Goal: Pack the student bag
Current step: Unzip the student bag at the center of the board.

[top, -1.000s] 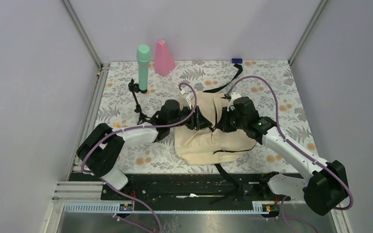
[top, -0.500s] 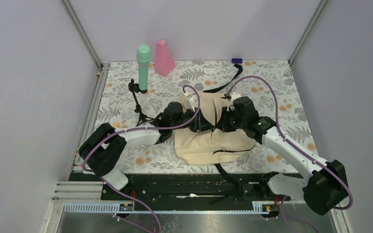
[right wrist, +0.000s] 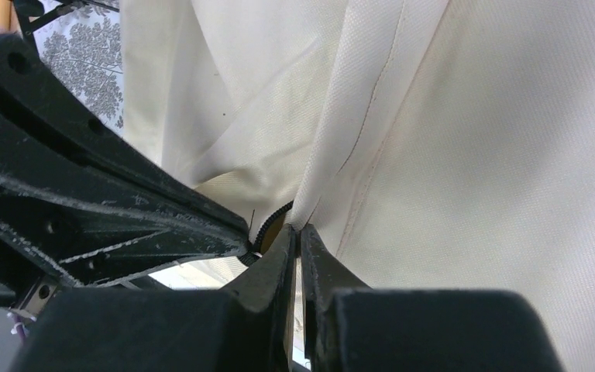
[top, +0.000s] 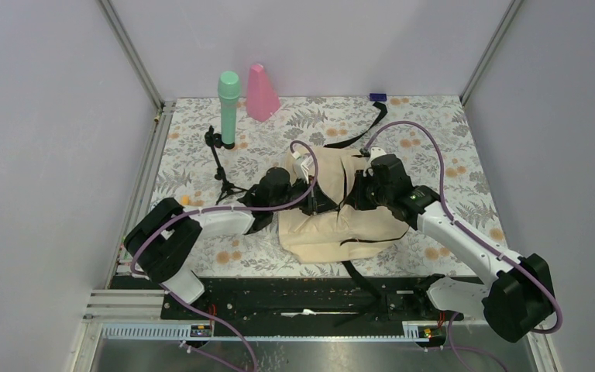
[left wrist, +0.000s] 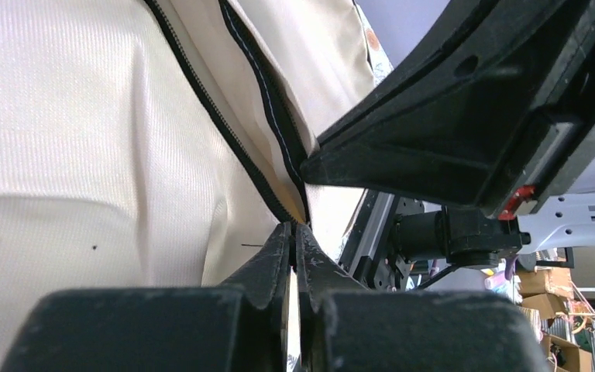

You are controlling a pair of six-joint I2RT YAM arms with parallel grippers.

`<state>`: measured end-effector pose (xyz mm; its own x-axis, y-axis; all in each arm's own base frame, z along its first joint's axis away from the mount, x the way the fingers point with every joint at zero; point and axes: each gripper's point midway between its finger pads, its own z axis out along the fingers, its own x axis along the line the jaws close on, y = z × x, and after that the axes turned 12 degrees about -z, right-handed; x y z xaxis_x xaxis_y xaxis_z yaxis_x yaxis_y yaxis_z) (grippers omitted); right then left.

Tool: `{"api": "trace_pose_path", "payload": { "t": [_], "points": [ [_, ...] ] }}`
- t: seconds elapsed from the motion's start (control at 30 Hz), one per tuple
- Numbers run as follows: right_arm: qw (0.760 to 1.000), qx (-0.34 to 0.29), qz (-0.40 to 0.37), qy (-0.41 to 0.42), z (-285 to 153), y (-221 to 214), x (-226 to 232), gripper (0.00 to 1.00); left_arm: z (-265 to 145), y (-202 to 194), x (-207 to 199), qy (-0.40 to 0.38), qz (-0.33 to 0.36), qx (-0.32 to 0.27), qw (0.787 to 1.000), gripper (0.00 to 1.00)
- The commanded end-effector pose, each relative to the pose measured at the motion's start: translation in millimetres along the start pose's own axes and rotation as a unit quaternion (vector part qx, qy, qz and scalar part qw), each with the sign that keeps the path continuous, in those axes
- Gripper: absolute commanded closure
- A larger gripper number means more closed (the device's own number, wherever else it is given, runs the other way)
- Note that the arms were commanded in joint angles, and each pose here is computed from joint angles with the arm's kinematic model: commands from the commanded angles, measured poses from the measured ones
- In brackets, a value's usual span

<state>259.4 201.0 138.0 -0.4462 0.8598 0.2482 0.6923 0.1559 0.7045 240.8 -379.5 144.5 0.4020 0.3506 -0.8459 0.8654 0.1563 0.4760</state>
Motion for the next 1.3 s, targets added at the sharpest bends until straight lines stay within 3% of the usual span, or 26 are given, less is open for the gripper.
{"api": "trace_pose_path", "payload": {
  "t": [0.0, 0.43, 0.87, 1.03, 1.27],
  "points": [
    [0.999, -0.029, 0.020, -0.038, 0.4, 20.6, -10.1, 1.00, -9.3, 3.3, -26.3, -0.035, 0.057, -0.015, 0.998, 1.00],
    [0.997, -0.052, 0.032, -0.049, 0.8, 52.7, -7.8, 1.00, -22.7, -45.4, -6.7, 0.031, 0.146, 0.054, 0.987, 1.00],
    [0.994, -0.090, 0.031, -0.060, -11.7, 80.3, -8.3, 1.00, -32.1, -56.6, 6.8, 0.102, 0.168, 0.049, 0.979, 1.00],
    [0.992, -0.105, 0.029, -0.070, -17.1, 89.7, -10.2, 1.00, -35.5, -65.7, -10.8, 0.072, 0.179, 0.059, 0.979, 1.00],
    [0.989, -0.122, 0.029, -0.081, -20.8, 106.1, -11.4, 1.00, -35.5, -103.8, -23.6, 0.024, 0.201, 0.136, 0.970, 1.00]
  ]
}}
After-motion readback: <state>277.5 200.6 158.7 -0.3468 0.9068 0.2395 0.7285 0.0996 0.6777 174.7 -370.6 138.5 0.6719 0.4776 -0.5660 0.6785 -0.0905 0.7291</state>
